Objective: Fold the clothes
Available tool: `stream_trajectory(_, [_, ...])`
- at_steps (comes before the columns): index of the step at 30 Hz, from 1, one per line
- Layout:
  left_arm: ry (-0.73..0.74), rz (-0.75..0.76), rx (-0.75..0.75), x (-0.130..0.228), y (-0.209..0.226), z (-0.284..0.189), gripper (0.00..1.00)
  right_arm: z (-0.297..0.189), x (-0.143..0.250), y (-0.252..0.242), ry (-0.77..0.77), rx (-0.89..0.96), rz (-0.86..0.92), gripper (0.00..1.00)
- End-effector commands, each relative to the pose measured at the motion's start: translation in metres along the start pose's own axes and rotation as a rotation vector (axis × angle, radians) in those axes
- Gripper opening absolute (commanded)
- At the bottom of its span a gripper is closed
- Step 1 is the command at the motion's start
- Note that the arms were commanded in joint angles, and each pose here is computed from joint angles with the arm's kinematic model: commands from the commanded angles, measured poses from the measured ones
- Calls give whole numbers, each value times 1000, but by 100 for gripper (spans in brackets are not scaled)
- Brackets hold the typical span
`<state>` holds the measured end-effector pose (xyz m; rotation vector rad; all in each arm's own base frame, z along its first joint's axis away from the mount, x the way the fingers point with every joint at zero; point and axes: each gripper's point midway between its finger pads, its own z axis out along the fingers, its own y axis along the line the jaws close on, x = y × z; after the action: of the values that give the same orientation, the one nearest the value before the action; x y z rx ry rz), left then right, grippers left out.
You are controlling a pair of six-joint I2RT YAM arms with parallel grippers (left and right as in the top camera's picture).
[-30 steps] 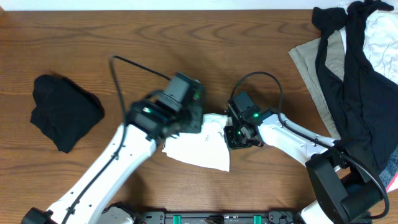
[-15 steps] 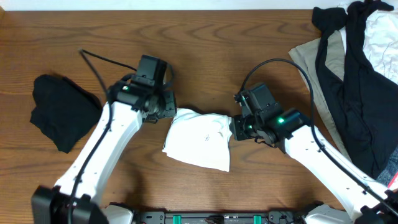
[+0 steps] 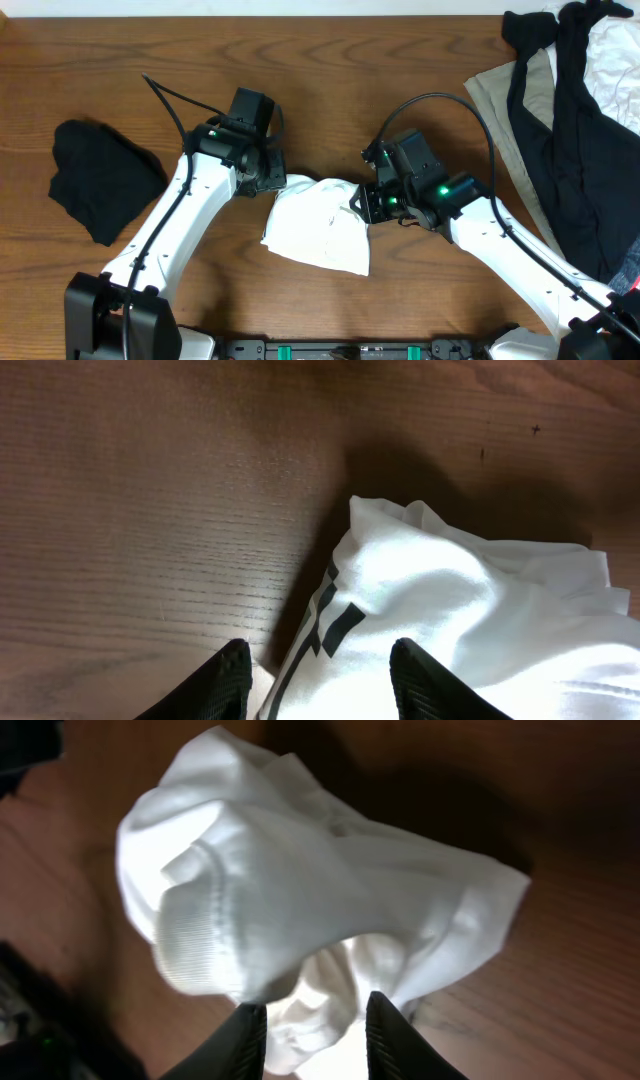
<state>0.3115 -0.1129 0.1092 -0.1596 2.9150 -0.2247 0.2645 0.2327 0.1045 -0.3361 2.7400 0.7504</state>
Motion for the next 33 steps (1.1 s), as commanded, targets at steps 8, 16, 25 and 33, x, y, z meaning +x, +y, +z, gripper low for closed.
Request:
stream_trajectory(8, [-2,10,-13,-2,3,0,47,0,7,19,43,-96,-19,34])
stream_trajectory(16, [1,9,-10,-1,2,0,47,0,-6,-1,-26,22,0,47])
stream_trajectory(25, [9,9,-10,1,2,0,48,21,-3,-3,5,28,39,2])
stream_trajectory(33, [37,8,-23,8,6,0,48,-4,-10,-83,-57,368,131,2])
